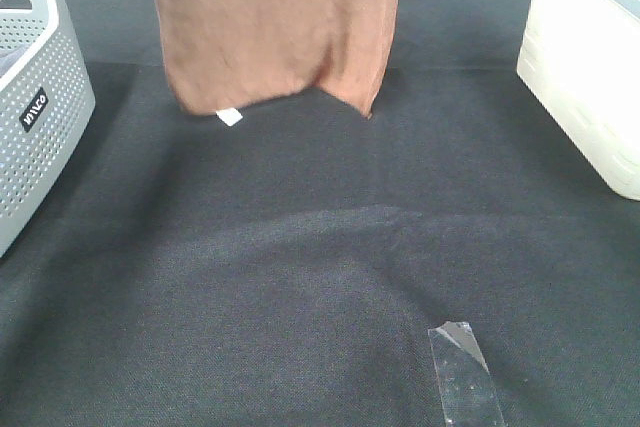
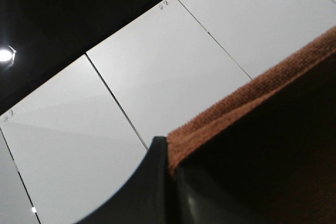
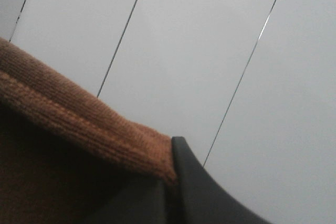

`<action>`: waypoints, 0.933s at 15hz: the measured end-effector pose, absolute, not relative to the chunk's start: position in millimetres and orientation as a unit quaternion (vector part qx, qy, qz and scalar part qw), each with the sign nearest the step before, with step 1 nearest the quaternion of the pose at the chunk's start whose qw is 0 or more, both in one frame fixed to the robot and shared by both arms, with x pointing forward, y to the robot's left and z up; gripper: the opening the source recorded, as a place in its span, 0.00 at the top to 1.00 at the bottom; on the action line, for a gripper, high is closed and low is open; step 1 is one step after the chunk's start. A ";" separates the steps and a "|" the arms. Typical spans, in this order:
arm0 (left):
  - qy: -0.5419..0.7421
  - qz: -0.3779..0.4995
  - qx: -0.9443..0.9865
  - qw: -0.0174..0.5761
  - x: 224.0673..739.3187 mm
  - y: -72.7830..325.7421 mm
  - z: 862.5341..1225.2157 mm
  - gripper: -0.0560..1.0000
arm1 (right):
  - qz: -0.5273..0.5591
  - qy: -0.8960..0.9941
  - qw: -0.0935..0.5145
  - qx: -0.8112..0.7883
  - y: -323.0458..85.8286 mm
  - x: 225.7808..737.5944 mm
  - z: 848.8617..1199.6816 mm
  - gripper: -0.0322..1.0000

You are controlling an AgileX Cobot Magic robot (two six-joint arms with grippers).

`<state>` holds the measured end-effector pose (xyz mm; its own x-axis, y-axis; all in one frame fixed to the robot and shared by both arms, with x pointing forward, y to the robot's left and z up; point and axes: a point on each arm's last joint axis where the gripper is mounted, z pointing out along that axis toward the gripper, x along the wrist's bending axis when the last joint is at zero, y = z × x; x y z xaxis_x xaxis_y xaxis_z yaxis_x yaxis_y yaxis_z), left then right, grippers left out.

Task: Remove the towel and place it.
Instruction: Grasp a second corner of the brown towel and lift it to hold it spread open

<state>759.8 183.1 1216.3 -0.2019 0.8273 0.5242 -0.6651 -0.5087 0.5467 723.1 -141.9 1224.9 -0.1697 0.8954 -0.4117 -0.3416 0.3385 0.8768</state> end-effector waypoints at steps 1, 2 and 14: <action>0.098 0.772 0.397 0.487 758.8 183.3 1219.3 0.95 | 0.525 0.556 0.595 0.245 -142.5 722.9 1226.2 0.97; 0.095 0.774 0.393 0.487 757.8 182.9 1221.3 0.95 | 0.531 0.551 0.597 0.244 -143.7 722.5 1228.7 0.97; 0.259 0.624 0.581 0.454 781.1 173.0 1173.2 0.95 | 0.482 0.614 0.496 0.381 -149.9 733.9 1191.8 0.97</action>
